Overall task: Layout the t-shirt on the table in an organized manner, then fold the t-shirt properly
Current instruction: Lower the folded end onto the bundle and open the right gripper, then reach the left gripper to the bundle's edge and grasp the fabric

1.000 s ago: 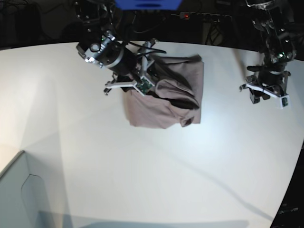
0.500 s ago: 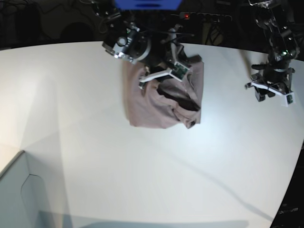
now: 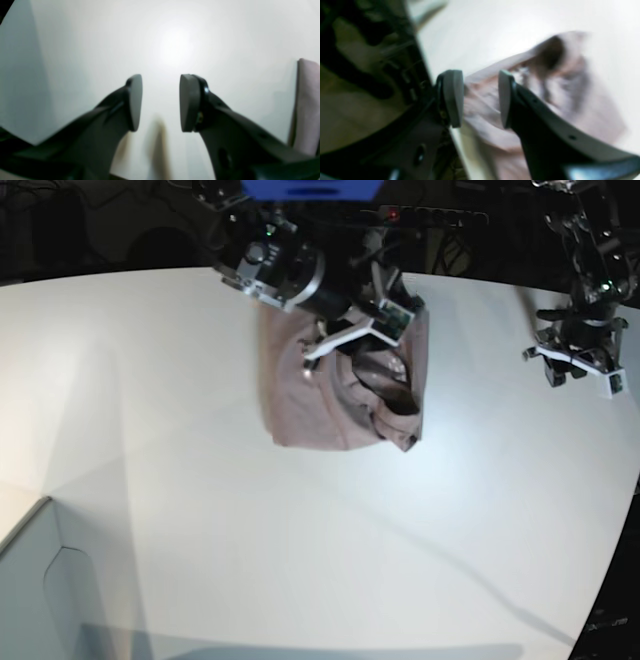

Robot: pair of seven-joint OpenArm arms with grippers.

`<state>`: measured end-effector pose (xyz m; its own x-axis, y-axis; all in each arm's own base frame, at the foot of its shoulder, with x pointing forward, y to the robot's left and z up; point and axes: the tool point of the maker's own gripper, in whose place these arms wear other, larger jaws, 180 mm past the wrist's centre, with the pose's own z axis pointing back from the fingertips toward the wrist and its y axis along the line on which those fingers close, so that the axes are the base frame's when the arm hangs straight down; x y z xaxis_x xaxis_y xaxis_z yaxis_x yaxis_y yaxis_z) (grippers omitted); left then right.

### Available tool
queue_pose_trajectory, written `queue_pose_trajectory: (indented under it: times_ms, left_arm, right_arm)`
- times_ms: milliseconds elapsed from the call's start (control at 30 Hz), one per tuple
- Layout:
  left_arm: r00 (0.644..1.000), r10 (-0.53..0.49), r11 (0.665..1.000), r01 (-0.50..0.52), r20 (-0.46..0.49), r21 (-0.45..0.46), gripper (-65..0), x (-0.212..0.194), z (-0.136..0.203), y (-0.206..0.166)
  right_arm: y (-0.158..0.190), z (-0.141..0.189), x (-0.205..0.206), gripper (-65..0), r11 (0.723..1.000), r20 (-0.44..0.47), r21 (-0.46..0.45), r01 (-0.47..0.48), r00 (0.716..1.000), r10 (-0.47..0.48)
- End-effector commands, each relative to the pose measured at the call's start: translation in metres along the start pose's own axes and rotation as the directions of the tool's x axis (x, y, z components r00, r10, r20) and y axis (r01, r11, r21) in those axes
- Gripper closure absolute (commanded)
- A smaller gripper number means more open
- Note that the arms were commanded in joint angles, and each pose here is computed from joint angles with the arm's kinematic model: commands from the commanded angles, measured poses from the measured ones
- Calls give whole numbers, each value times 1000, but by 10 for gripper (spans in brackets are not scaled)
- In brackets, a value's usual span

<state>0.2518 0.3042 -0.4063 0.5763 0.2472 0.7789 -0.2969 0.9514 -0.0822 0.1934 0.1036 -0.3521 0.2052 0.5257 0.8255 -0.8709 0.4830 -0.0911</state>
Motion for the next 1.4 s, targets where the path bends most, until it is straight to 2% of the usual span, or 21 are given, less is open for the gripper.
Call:
queue_pose_trajectory:
  times_ms: [0,100,200,267,333,433,500,600,867,933,1033,1133,1200,1300,1367]
  left_arm:
    - [999,-5,1000,6,52,-5,-238,16,2,-1]
    - [995,-1,999,5,104,-33,-239,33,8,-14]
    - [984,70,992,-52,163,-114,-239,56,23,-42]
    - [984,106,980,-79,146,-183,-251,67,34,-65]
    - [985,127,960,-91,120,-265,-318,74,43,-94]
    - [993,107,921,-78,54,-381,-483,69,51,-140]
    - [996,85,899,-63,32,-433,-537,63,52,-163]
    - [999,47,877,-44,-6,-479,-526,49,51,-187]
    - [993,-2,860,-60,-122,-507,-483,17,23,-212]
    - [992,-7,854,-59,-125,-516,-465,17,20,-218]
    - [992,-8,852,-61,-128,-520,-402,21,13,-221]
    - [989,1,855,-76,-146,-512,-280,19,5,-220]
    - [988,0,858,-80,-155,-508,-171,16,1,-218]
    - [993,28,861,-83,-115,-502,-3,23,-1,-215]
    - [994,36,863,-80,-99,-498,0,26,-2,-214]
  right_arm:
    - [-18,3,19,-219,999,61,-44,-1,998,4]
    - [-52,6,17,-219,992,56,-122,15,998,-8]
    - [-76,12,10,-219,983,45,-181,30,999,-22]
    - [-91,18,3,-219,975,34,-220,44,999,-38]
    - [-99,22,-2,-219,968,26,-243,56,998,-51]
    - [-109,27,-10,-219,959,15,-273,72,997,-70]
    - [-113,30,-13,-219,956,11,-284,77,997,-77]
    - [-116,33,-18,-219,952,4,-296,84,996,-87]
    - [-117,34,-23,-219,949,-4,-301,90,995,-96]
    - [-117,35,-23,-219,949,-5,-302,89,995,-95]
    - [-117,35,-23,-219,949,-5,-302,89,995,-95]
    - [-117,35,-24,-219,949,-7,-302,89,995,-96]
    - [-117,35,-24,-219,949,-8,-303,90,995,-97]
    - [-122,39,-29,-219,942,-13,-320,98,994,-108]
    - [-124,40,-30,-219,941,-14,-324,99,994,-109]
